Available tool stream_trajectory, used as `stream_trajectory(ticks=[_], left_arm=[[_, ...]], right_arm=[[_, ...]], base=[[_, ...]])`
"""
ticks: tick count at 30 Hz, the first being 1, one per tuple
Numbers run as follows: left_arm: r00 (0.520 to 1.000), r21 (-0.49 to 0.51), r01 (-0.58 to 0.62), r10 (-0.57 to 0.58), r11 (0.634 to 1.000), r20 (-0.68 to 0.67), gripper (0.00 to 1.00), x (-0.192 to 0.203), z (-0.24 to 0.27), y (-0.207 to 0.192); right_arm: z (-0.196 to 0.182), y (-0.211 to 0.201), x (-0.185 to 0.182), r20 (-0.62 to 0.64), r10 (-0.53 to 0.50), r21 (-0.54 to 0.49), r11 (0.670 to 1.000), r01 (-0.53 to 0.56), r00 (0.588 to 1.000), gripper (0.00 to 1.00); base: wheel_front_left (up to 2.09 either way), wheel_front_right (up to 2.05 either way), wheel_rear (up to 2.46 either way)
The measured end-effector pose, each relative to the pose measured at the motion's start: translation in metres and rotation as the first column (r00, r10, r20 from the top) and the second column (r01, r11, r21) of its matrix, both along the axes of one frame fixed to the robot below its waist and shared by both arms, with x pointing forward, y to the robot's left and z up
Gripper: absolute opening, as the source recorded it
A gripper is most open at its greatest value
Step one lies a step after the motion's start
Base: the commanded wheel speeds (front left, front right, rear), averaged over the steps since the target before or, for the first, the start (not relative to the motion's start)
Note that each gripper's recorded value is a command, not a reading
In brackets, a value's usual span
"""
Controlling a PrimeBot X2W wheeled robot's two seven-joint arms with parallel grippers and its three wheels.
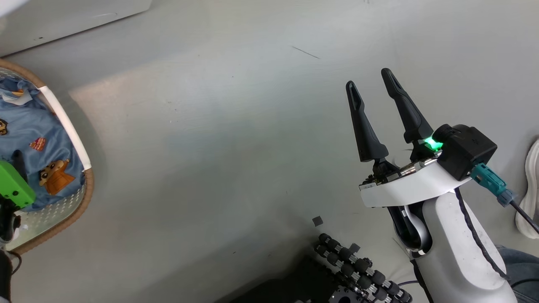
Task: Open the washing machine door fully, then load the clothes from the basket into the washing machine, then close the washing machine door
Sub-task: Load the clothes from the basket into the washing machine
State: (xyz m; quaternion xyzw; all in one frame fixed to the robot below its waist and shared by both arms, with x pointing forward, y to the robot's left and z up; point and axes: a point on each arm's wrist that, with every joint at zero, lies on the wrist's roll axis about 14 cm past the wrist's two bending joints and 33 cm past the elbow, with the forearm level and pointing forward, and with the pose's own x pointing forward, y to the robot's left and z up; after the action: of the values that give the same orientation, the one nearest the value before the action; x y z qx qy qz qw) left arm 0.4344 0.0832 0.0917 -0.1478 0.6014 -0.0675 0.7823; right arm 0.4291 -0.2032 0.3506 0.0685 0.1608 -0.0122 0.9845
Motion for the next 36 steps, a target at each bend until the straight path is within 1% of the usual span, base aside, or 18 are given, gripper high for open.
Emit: stream_trajectory(ticks=[7,17,27,30,36], left_arm=[[1.000,0.022,0.010,-0.010,1.000,-0.011,1.00,0.008,-0.016,0.002],[0.999,0.012,0.033,-0.033,0.999,-0.035,1.00,0.010,-0.034,-0.010],[0.998,0.029,0.038,-0.036,0.999,-0.053,1.00,0.010,-0.045,-0.006],[0.997,0.038,0.065,-0.063,0.997,-0.046,1.00,0.009,-0.047,-0.008],[0.996,0.042,0.088,-0.087,0.995,-0.010,1.00,0.022,-0.048,-0.013]], right_arm=[[-0.009,0.000,-0.002,-0.027,-0.007,0.010,1.000,0.007,1.000,1.00],[-0.024,-0.012,-0.005,-0.065,-0.038,-0.014,0.999,0.037,0.997,1.00],[-0.034,-0.011,-0.006,-0.087,-0.037,-0.011,0.999,0.037,0.996,1.00],[-0.034,-0.015,-0.006,-0.085,-0.046,-0.018,0.999,0.044,0.995,1.00],[-0.037,-0.021,-0.006,-0.090,-0.059,-0.036,0.998,0.056,0.994,1.00]], base=[[0.00,0.00,0.00],[0.00,0.00,0.00],[0.00,0.00,0.00],[0.00,0.00,0.00],[0.00,0.00,0.00]])
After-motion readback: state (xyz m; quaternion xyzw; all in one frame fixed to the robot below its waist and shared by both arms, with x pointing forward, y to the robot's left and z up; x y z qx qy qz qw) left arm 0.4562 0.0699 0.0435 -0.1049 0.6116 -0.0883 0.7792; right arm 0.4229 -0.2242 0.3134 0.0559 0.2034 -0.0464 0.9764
